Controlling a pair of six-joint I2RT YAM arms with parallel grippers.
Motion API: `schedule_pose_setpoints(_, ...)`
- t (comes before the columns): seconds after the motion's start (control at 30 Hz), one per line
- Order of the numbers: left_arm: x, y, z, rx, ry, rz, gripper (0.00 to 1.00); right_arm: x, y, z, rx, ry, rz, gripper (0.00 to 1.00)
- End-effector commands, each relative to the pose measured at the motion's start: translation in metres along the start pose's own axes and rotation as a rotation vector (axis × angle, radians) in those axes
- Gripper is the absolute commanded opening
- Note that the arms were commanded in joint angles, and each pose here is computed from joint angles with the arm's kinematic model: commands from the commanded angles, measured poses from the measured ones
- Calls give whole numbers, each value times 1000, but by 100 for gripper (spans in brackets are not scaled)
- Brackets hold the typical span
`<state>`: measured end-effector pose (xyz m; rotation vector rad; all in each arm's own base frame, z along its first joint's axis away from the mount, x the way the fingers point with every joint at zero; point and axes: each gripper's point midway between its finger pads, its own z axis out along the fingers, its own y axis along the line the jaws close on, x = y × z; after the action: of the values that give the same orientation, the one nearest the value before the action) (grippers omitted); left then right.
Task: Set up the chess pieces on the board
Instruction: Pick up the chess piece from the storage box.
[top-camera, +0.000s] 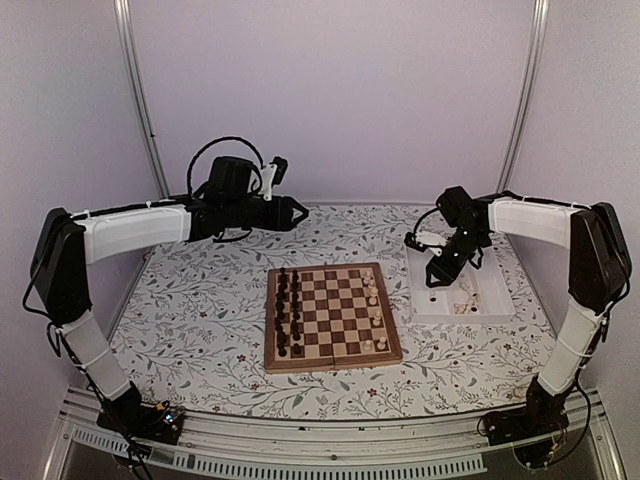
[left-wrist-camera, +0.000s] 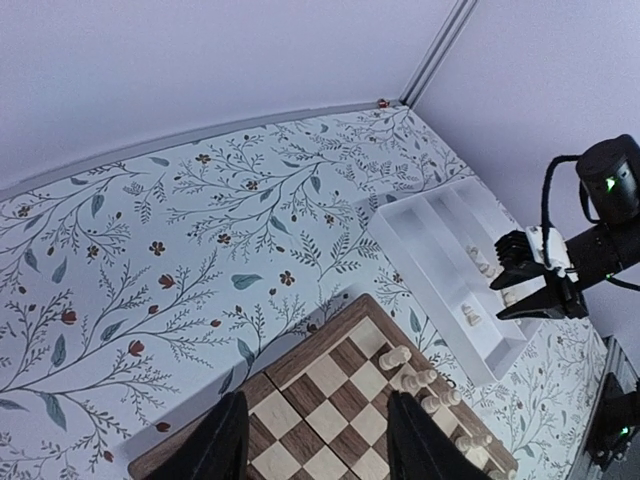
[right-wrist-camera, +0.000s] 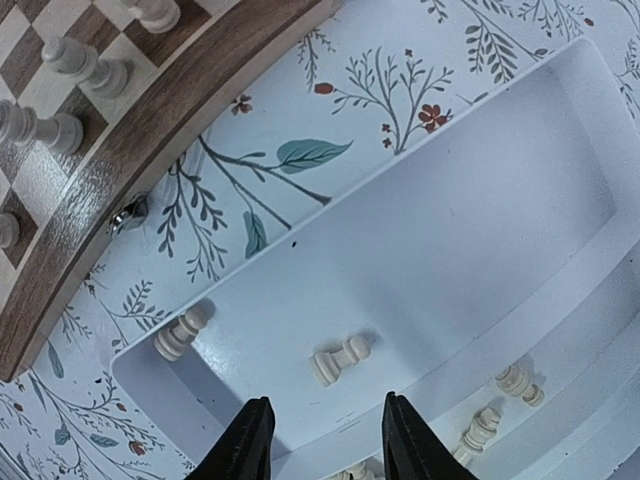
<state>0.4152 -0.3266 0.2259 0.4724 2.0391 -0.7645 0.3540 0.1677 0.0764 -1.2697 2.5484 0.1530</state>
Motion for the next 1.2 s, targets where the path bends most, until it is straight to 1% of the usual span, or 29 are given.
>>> schedule_pose_setpoints(0.0, -2, -7, -13, -9, -3, -24, 50, -12, -10, 15, 31, -39, 99, 39)
schedule_pose_setpoints(0.13, 1, -8, -16, -12, 0, -31, 50, -4, -14, 30, 46, 6, 123, 38)
schedule_pose_setpoints(0.47, 6, -8, -14, -16, 10, -44, 50, 14, -16, 42, 72, 76, 141, 38)
schedule_pose_setpoints(0.8, 9, -8, -12, -16, 18, -49, 50, 26, -10, 51, 47, 111, 148, 39)
schedule_pose_setpoints(1.17, 10, -9, -12, -16, 20, -46, 50, 37, -7, 59, 42, 160, 154, 37)
